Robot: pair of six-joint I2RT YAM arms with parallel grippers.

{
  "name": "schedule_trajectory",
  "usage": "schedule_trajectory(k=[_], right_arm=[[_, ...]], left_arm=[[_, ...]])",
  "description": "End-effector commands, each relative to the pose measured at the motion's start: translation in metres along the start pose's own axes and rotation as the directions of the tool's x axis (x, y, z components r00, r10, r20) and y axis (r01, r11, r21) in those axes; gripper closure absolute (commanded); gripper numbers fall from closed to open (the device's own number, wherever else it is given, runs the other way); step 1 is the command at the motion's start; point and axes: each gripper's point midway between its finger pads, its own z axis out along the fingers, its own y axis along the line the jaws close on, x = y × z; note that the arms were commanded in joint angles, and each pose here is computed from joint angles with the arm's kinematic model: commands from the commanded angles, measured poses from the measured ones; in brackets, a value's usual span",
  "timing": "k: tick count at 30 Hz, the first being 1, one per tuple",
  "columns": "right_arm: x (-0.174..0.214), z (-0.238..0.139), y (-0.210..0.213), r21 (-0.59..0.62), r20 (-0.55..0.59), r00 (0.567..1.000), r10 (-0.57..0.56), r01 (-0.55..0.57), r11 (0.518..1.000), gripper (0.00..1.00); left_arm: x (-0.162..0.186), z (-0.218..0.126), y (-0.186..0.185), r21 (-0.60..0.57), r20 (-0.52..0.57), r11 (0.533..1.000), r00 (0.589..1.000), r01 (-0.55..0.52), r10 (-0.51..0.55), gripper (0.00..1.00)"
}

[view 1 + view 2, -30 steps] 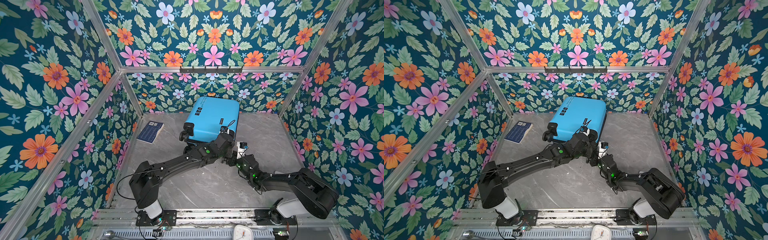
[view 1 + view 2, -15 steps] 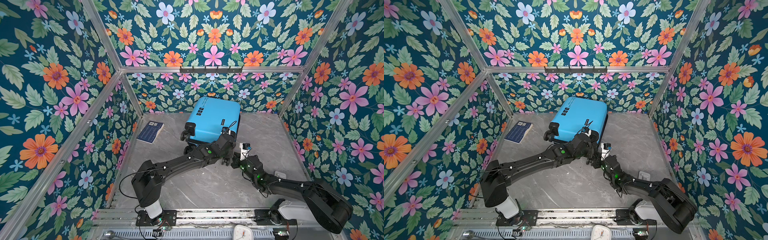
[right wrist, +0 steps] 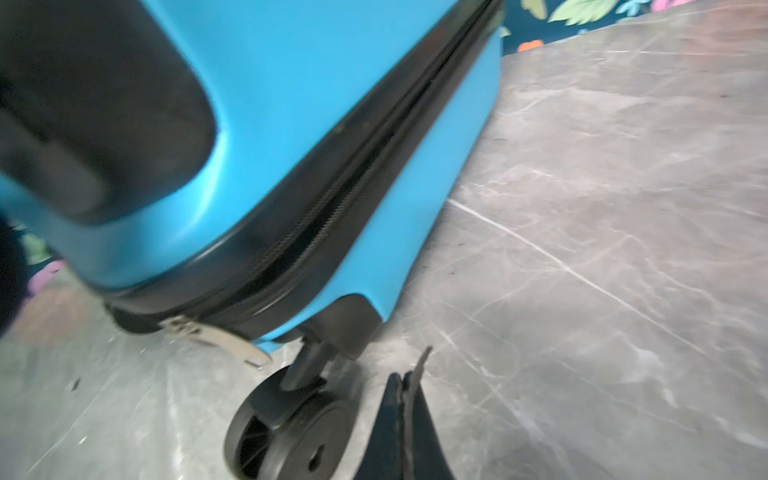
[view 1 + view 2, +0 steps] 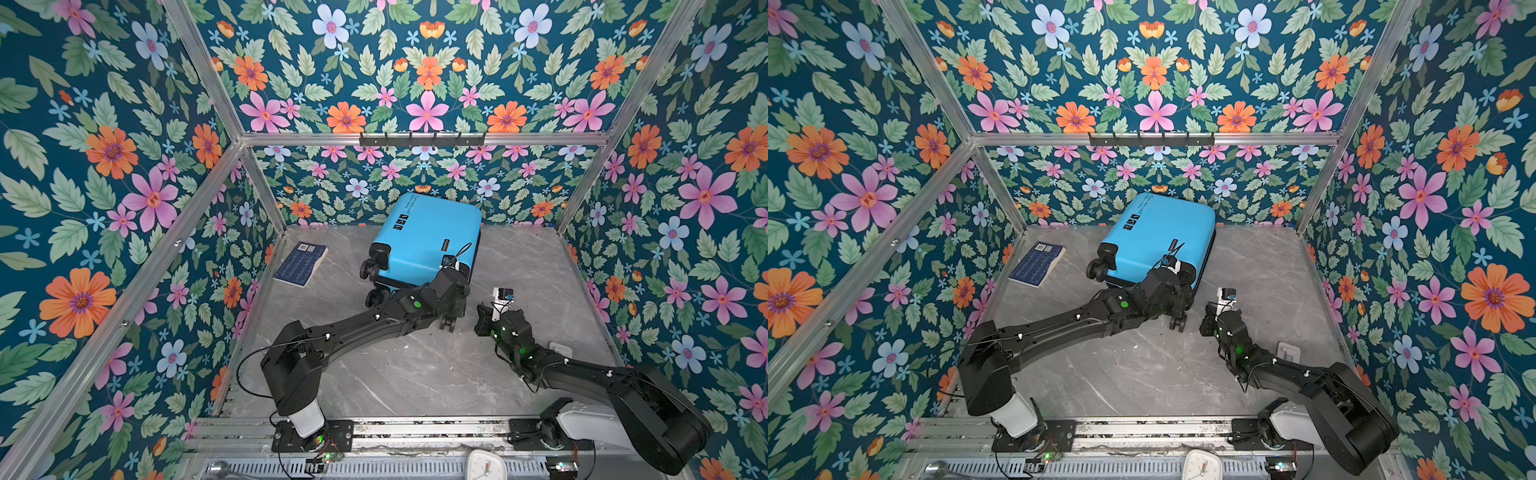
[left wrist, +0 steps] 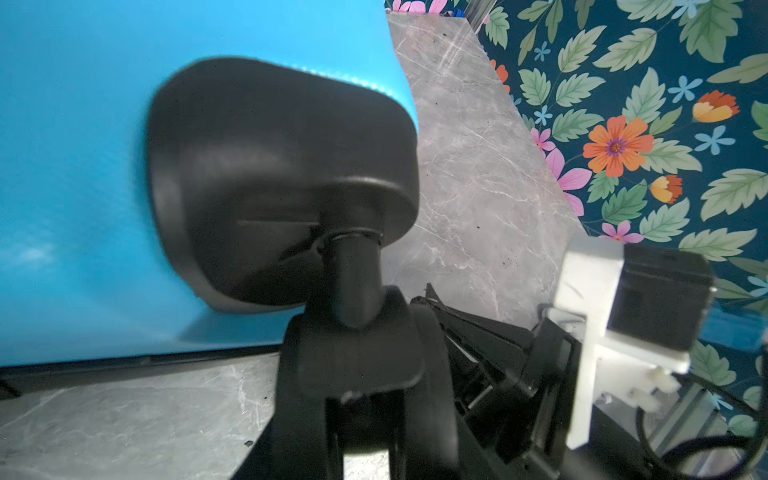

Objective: Pack the luggage

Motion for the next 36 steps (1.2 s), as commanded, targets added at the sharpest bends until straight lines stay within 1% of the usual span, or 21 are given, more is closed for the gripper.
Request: schedule_trajectory(k=[1,2,3,4,6,8,11,14,17,19,27,32,36], right_arm=[[-0.008,0.000,0.028,-0.146,0.027,0.998,-0.058,0.061,0.987,1.00],[-0.007,0.001,0.034,-0.180,0.026,0.997,-0.069,0.072,0.981,0.92],[-0.005,0.000,0.040,-0.218,0.024,0.996,-0.081,0.084,0.972,0.81],[-0.004,-0.001,0.046,-0.254,0.029,0.996,-0.090,0.094,0.962,0.75],[-0.003,-0.002,0.053,-0.298,0.037,0.994,-0.102,0.108,0.949,0.67],[-0.001,-0.002,0.059,-0.332,0.033,0.993,-0.114,0.118,0.936,0.62],[0.000,0.000,0.069,-0.377,0.030,0.992,-0.120,0.123,0.918,0.59],[-0.001,0.006,0.067,-0.367,0.026,0.993,-0.115,0.116,0.923,0.58],[-0.004,0.012,0.065,-0.373,0.025,0.996,-0.082,0.086,0.924,0.58],[-0.002,0.017,0.065,-0.380,0.013,0.997,-0.074,0.073,0.922,0.60],[-0.012,0.028,0.076,-0.417,0.037,0.998,-0.047,0.058,0.907,0.64],[-0.016,0.031,0.078,-0.423,0.048,0.998,-0.035,0.052,0.905,0.70],[-0.021,0.029,0.080,-0.430,0.059,0.998,-0.024,0.047,0.901,0.78]], left_arm=[[-0.032,-0.010,-0.013,0.049,0.117,0.999,0.993,0.004,-0.010,1.00],[-0.033,-0.010,-0.014,0.050,0.119,0.999,0.993,0.004,-0.009,1.00],[-0.032,-0.010,-0.014,0.051,0.118,0.999,0.993,0.003,-0.009,1.00],[-0.033,-0.011,-0.015,0.055,0.119,0.999,0.993,0.003,-0.010,1.00],[-0.034,-0.011,-0.015,0.055,0.121,0.999,0.993,0.002,-0.009,1.00],[-0.035,-0.013,-0.015,0.053,0.124,0.999,0.992,0.003,-0.010,1.00],[-0.036,-0.014,-0.015,0.052,0.126,0.999,0.992,0.001,-0.007,1.00],[-0.037,-0.015,-0.015,0.053,0.129,0.999,0.992,0.003,-0.010,1.00],[-0.036,-0.016,-0.014,0.052,0.128,0.999,0.992,0.002,-0.009,1.00],[-0.036,-0.015,-0.015,0.055,0.126,0.998,0.992,0.002,-0.009,1.00],[-0.036,-0.015,-0.015,0.053,0.124,0.999,0.992,0.003,-0.010,1.00],[-0.035,-0.014,-0.015,0.053,0.121,0.999,0.993,0.002,-0.008,1.00],[-0.036,-0.015,-0.015,0.051,0.123,0.999,0.992,0.003,-0.009,1.00]])
